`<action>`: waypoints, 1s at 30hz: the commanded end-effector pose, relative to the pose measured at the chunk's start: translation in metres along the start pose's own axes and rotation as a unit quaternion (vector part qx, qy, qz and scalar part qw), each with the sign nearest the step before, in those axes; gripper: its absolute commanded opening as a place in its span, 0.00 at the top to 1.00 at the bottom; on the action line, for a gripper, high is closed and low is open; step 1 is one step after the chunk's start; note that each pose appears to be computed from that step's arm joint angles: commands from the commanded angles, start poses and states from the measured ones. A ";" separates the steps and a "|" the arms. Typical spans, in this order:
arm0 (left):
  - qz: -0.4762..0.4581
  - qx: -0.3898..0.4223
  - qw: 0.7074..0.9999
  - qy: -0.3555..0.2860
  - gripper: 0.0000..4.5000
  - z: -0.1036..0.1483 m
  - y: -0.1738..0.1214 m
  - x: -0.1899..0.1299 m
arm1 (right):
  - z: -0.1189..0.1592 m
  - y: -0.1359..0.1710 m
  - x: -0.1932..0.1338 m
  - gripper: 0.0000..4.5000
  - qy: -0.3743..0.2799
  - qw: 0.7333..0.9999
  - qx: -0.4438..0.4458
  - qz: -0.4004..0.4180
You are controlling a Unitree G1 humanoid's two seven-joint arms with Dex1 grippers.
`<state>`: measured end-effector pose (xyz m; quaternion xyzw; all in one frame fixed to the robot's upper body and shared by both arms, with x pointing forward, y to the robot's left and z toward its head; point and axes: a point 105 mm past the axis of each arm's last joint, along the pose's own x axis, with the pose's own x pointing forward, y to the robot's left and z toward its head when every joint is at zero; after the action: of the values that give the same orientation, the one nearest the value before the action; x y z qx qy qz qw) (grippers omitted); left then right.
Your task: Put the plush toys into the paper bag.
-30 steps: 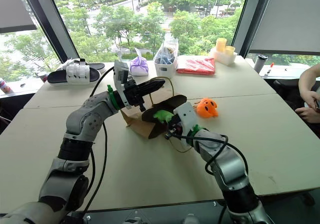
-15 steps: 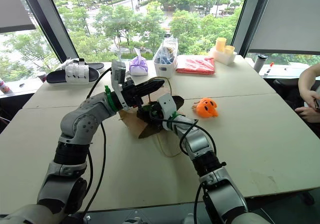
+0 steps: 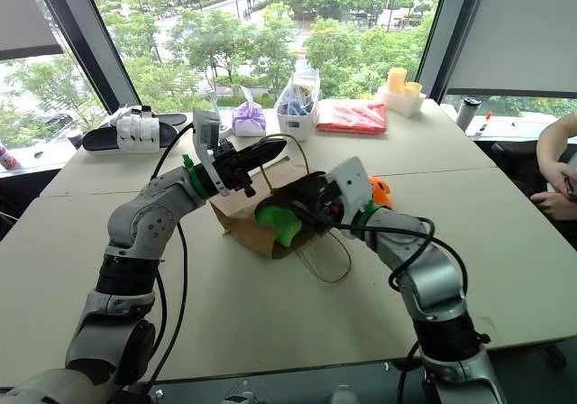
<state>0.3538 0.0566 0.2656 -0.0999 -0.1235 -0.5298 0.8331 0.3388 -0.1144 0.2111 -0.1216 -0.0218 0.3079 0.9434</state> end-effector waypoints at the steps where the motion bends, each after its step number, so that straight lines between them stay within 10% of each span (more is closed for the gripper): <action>1: 0.004 0.027 0.999 -0.024 1.00 0.018 0.003 -0.002 | -0.008 -0.056 -0.014 0.02 0.006 0.994 0.014 -0.107; 7: 0.000 0.034 0.999 -0.022 1.00 0.016 0.002 0.001 | -0.066 -0.115 0.002 0.02 0.085 0.973 0.017 -0.215; 21: 0.008 0.049 0.999 -0.019 1.00 0.019 -0.002 -0.003 | -0.128 -0.106 0.050 0.02 0.138 0.959 0.071 -0.236; 24: 0.009 0.051 0.999 -0.019 1.00 0.019 -0.003 -0.003 | -0.129 -0.105 0.053 0.18 0.141 0.958 0.073 -0.241; 30: 0.012 0.052 0.998 -0.020 1.00 0.019 -0.002 -0.002 | -0.129 -0.102 0.057 0.80 0.143 0.959 0.075 -0.233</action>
<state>0.3546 0.0614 0.2703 -0.0809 -0.1394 -0.5111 0.8443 0.4588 -0.1899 0.1140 -0.0814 0.0945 0.0585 0.9905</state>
